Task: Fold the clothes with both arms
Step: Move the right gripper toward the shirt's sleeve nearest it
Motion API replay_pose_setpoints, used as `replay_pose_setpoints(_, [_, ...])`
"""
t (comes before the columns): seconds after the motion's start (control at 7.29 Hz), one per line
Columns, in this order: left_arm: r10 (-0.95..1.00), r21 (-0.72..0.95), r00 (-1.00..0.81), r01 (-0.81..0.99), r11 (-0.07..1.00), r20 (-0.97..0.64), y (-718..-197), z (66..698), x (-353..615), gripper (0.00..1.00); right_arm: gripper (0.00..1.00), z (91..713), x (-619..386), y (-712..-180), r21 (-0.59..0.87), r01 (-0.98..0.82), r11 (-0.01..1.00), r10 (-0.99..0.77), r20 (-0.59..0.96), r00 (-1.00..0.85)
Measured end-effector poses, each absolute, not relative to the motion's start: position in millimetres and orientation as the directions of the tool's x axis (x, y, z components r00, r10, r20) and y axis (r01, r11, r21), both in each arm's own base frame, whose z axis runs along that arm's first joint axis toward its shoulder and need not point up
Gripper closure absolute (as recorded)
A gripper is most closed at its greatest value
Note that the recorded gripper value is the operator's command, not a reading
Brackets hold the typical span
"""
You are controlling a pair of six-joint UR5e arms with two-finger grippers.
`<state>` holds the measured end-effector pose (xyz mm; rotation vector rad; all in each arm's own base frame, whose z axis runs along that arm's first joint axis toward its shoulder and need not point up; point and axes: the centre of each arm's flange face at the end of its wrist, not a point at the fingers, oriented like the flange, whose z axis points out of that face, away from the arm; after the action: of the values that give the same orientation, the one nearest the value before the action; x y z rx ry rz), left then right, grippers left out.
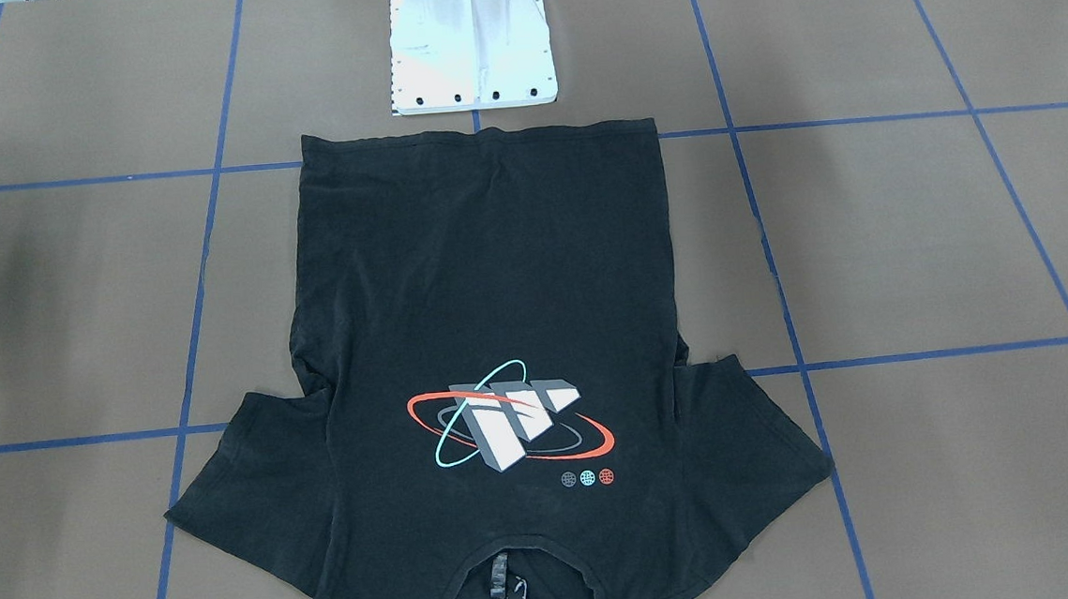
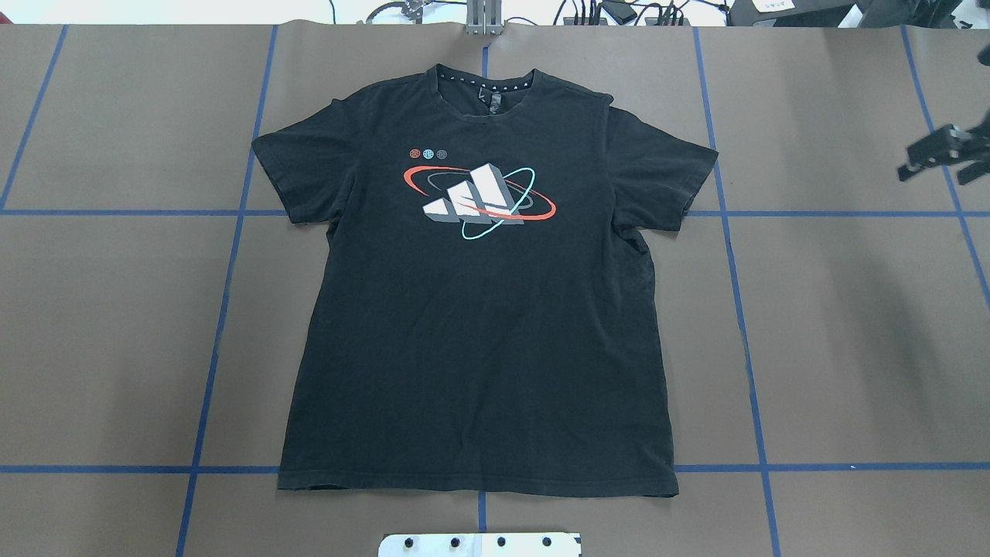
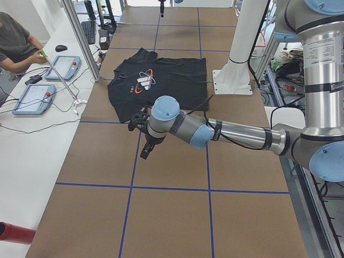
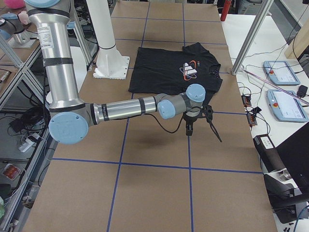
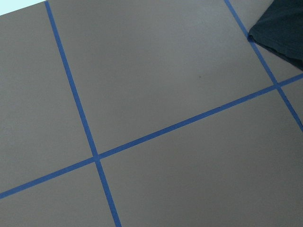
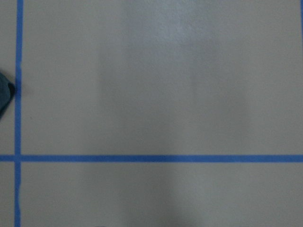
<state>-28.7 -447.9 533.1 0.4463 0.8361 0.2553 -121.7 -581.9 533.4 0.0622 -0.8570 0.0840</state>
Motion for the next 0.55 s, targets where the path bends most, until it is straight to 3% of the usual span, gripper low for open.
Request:
replay_pose_setpoints(0.27, [0.399, 0.482, 0.643, -0.053, 0.875, -0.654, -448, 531, -24, 0.00, 0.13, 511, -206, -622, 0.051, -0.178, 0.983, 0.077, 0.760, 0.645])
replay_pose_setpoints(0.55, [0.420, 0.503, 0.637, -0.058, 0.862, -0.647, -449, 527, -19, 0.00, 0.24, 507, -260, -640, 0.173, -0.172, 0.970, -0.030, 0.784, 0.620])
